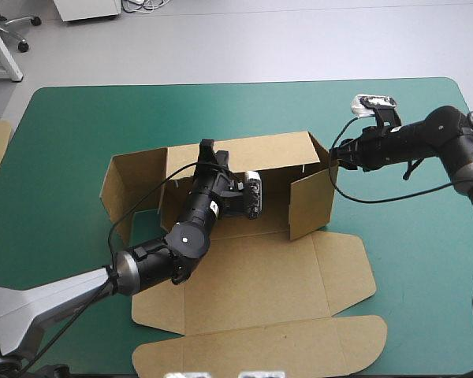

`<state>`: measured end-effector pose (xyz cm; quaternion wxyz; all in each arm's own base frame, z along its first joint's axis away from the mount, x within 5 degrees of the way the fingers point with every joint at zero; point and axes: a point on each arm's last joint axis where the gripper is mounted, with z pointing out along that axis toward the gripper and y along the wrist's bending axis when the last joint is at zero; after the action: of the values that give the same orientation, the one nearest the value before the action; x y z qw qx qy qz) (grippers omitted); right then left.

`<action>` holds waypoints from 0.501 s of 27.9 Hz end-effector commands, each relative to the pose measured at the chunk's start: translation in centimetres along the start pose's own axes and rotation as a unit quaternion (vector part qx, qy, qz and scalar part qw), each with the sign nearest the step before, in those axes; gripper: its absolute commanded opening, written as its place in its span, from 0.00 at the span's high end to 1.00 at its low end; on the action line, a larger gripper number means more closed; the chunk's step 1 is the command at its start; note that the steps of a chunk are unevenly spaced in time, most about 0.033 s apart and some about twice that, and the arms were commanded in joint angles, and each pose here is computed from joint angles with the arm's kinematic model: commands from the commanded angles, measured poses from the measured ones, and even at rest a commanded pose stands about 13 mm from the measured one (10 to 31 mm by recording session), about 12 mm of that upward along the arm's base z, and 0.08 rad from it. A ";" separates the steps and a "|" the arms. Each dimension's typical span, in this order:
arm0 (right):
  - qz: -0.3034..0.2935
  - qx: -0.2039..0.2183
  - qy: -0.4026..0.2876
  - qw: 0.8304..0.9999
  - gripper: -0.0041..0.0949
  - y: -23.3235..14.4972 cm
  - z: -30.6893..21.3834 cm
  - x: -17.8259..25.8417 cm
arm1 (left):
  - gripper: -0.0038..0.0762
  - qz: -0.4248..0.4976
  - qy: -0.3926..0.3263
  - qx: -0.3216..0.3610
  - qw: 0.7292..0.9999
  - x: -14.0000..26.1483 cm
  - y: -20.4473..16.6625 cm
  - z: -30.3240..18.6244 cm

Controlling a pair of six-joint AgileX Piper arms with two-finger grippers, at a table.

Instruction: Fold the box

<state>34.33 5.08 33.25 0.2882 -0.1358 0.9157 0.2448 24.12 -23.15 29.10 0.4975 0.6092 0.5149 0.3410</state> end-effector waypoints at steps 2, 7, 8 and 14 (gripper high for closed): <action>-0.037 -0.009 -0.090 0.995 0.58 2.2 -2.8 0.5 | 0.97 -0.004 -0.009 -0.033 0.999 -0.3 1.8 -0.7; -0.058 -0.014 -0.118 0.991 0.58 3.2 -3.8 2.7 | 0.97 -0.005 -0.009 -0.033 0.999 -0.3 1.8 -0.7; -0.060 -0.020 -0.121 0.991 0.58 3.3 -3.8 2.9 | 0.97 -0.004 -0.009 -0.033 0.999 -0.3 1.8 -0.7; -0.054 -0.030 -0.126 0.990 0.60 3.7 -3.9 4.0 | 0.97 -0.005 -0.008 -0.034 0.999 -0.2 1.8 -0.7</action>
<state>28.72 5.48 33.03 0.3715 -0.1641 0.8760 0.2601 24.12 -23.15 29.10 0.4972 0.6097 0.5142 0.3415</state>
